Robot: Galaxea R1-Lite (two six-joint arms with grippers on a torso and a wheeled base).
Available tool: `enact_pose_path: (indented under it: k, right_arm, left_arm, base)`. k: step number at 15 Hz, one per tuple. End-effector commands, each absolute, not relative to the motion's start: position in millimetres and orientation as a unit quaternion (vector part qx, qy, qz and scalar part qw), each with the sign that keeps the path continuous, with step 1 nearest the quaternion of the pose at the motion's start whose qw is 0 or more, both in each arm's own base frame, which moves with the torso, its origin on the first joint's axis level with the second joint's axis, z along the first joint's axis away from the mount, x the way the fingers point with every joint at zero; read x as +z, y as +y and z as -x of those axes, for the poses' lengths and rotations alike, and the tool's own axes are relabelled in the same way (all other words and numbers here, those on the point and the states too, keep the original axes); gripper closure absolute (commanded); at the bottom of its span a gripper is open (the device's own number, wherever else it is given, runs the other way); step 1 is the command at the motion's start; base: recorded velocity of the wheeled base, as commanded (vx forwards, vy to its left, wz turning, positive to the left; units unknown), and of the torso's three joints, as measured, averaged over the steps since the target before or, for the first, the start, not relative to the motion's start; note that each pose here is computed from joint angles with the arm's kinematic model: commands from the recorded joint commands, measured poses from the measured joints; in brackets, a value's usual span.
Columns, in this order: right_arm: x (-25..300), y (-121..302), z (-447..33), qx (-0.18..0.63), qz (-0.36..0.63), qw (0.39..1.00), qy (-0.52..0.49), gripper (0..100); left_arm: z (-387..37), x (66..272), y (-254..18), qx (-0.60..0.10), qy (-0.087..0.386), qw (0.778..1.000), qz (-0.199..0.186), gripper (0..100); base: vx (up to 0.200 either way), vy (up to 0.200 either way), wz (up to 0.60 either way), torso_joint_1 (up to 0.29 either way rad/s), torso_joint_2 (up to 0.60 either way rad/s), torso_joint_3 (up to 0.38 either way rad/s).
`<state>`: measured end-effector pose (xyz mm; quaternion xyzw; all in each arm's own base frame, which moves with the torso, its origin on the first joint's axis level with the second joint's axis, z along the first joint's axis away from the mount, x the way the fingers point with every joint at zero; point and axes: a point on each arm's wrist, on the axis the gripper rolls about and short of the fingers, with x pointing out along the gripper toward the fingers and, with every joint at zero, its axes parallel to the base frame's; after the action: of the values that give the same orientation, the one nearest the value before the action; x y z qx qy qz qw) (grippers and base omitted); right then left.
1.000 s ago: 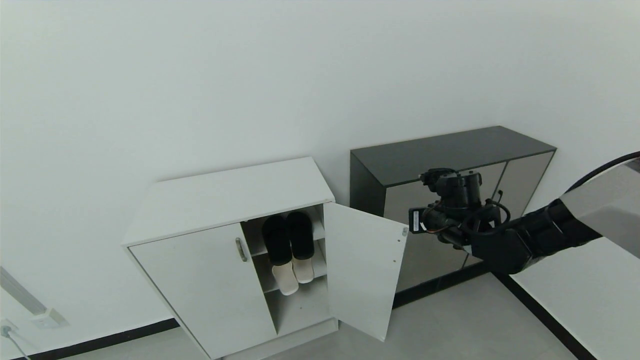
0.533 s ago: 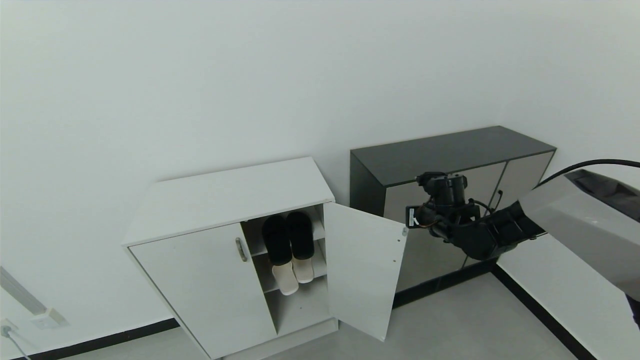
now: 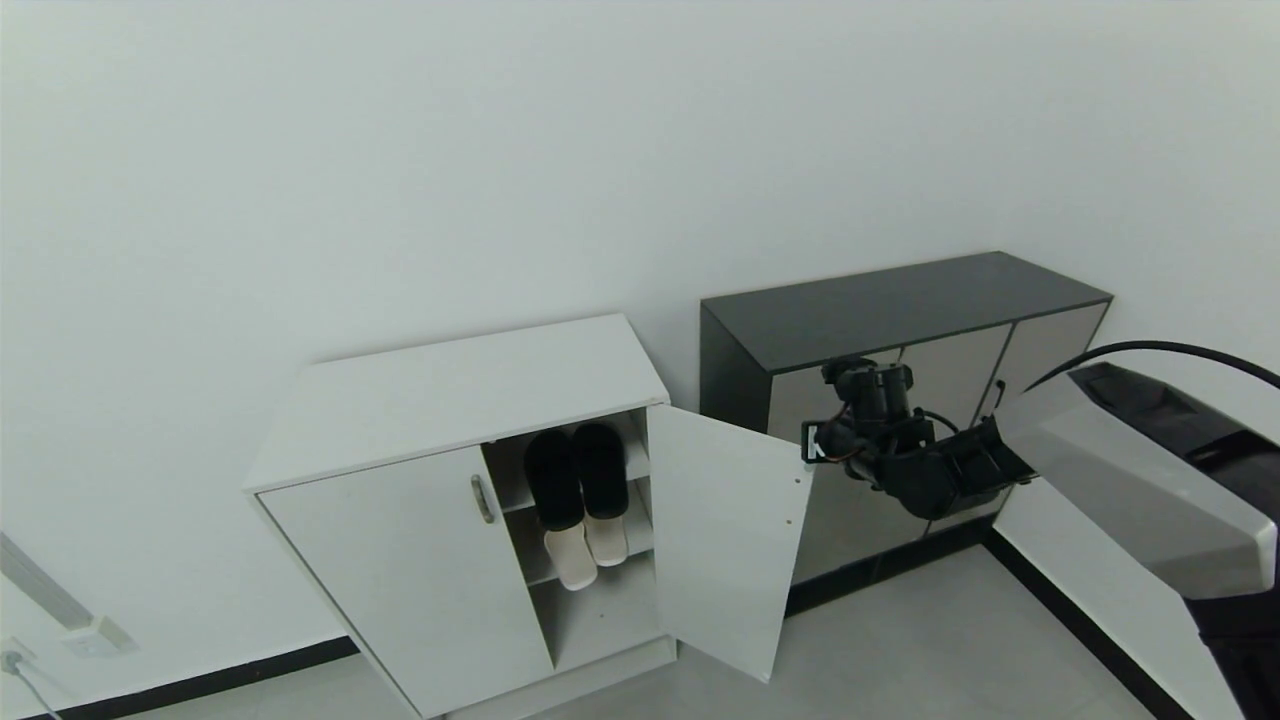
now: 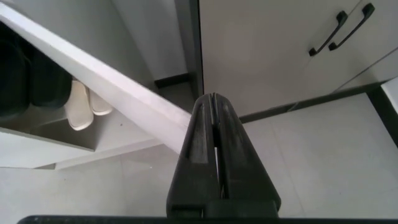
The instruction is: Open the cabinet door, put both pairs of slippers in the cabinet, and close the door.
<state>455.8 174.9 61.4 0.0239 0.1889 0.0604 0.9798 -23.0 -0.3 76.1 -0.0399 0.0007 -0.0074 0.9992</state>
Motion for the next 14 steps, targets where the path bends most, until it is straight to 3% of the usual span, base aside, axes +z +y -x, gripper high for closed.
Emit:
enact_pose_path:
  k: [1,14]
  right_arm:
    - [49.7,175.0,-465.3,0.057,-0.023,0.979,0.193,100]
    - [30.7,181.1,-478.8,0.058,-0.020,0.978,0.198,100]
  left_arm:
    - [22.9,76.1,-0.2,-0.007,0.001,0.999,0.041,100]
    - [22.9,76.1,-0.3,-0.008,0.001,0.999,0.040,100]
  base:
    - [0.000,0.000,0.00,0.000,0.00,0.000]
    - [0.000,0.000,0.00,0.000,0.00,0.000]
